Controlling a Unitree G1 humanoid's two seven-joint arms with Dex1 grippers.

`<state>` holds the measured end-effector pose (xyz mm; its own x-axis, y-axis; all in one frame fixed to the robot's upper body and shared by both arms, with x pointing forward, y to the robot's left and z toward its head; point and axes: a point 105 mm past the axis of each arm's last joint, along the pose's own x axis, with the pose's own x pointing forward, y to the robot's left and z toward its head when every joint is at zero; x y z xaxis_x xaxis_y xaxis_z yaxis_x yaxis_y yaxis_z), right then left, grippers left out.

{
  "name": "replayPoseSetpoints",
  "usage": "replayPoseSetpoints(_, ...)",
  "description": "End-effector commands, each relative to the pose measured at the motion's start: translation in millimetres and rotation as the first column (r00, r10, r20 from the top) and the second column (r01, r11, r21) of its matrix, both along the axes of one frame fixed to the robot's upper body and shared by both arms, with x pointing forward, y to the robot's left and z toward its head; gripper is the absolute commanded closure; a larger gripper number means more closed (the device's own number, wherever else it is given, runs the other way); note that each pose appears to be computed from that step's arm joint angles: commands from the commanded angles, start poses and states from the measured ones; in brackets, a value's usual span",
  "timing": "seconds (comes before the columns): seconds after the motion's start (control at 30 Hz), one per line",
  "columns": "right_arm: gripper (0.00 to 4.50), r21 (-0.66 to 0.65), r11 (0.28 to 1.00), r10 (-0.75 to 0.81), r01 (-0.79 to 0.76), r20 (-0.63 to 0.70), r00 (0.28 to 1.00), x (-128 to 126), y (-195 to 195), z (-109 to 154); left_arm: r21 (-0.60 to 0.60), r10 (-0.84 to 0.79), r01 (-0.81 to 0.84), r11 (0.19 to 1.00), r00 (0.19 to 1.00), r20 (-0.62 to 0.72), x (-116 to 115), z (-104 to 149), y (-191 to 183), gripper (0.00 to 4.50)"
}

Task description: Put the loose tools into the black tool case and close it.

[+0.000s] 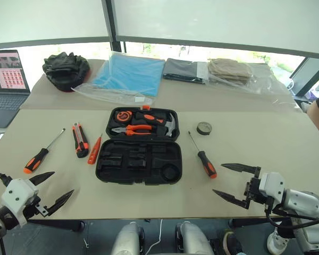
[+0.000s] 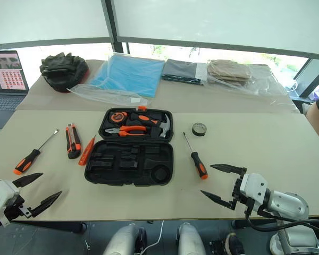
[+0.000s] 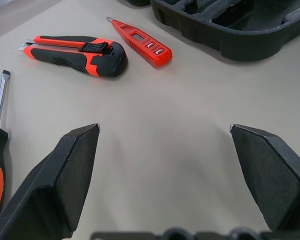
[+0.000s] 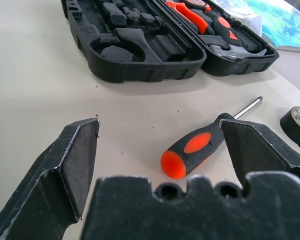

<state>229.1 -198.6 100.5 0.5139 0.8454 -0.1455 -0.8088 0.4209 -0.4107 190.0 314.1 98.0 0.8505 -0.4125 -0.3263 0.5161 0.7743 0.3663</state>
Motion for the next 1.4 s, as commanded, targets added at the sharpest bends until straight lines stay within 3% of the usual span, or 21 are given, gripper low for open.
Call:
replayPoseSetpoints(0.03,0.03,0.073,0.997,-0.034,0.032,0.034,0.999,7.9,1.3,11.6,-0.045,0.032,-0.031,0.999,0.999,0.034,5.0,10.8,1.7,0.0)
replayPoseSetpoints(0.17,0.03,0.288,0.955,0.059,-0.069,0.043,0.997,14.0,29.7,42.6,-0.206,0.241,-0.22,0.953,0.967,0.085,-1.1,23.1,18.2,0.0)
replayPoseSetpoints(0.37,0.03,0.399,0.905,0.076,-0.145,0.184,0.98,11.0,58.9,70.2,-0.318,0.514,-0.48,0.818,0.857,0.028,-41.7,16.4,48.0,0.0)
replayPoseSetpoints(0.47,0.03,0.452,0.866,0.124,-0.213,0.22,0.968,2.3,72.5,77.7,-0.258,0.651,-0.656,0.709,0.75,-0.117,-68.5,-11.4,69.0,0.0)
replayPoseSetpoints(0.6,0.03,0.472,0.84,0.184,-0.269,0.22,0.958,-4.1,80.1,81.6,-0.34,0.713,-0.713,0.613,0.685,-0.149,-75.3,-13.1,80.1,0.0)
replayPoseSetpoints(0.77,0.03,0.44,0.858,0.188,-0.265,0.212,0.959,-4.0,76.2,73.6,-0.431,0.679,-0.654,0.622,0.724,-0.119,-39.9,21.7,85.0,0.0)
replayPoseSetpoints(0.87,0.03,0.439,0.86,0.188,-0.261,0.203,0.961,-3.2,74.9,71.1,-0.359,0.63,-0.644,0.675,0.757,-0.174,-19.4,28.2,82.7,0.0)
replayPoseSetpoints(1.0,0.03,0.426,0.865,0.211,-0.263,0.166,0.963,-1.9,75.9,61.0,-0.243,0.519,-0.587,0.772,0.804,-0.291,32.6,48.4,72.1,0.0)
replayPoseSetpoints(1.2,0.03,0.419,0.871,0.195,-0.257,0.185,0.963,6.4,79.3,61.3,-0.117,0.518,-0.584,0.803,0.782,-0.347,74.9,48.8,86.2,0.0)
replayPoseSetpoints(1.4,0.03,0.409,0.883,0.165,-0.232,0.193,0.967,6.9,78.7,61.6,-0.053,0.506,-0.575,0.816,0.756,-0.416,86.8,30.3,88.0,0.0)
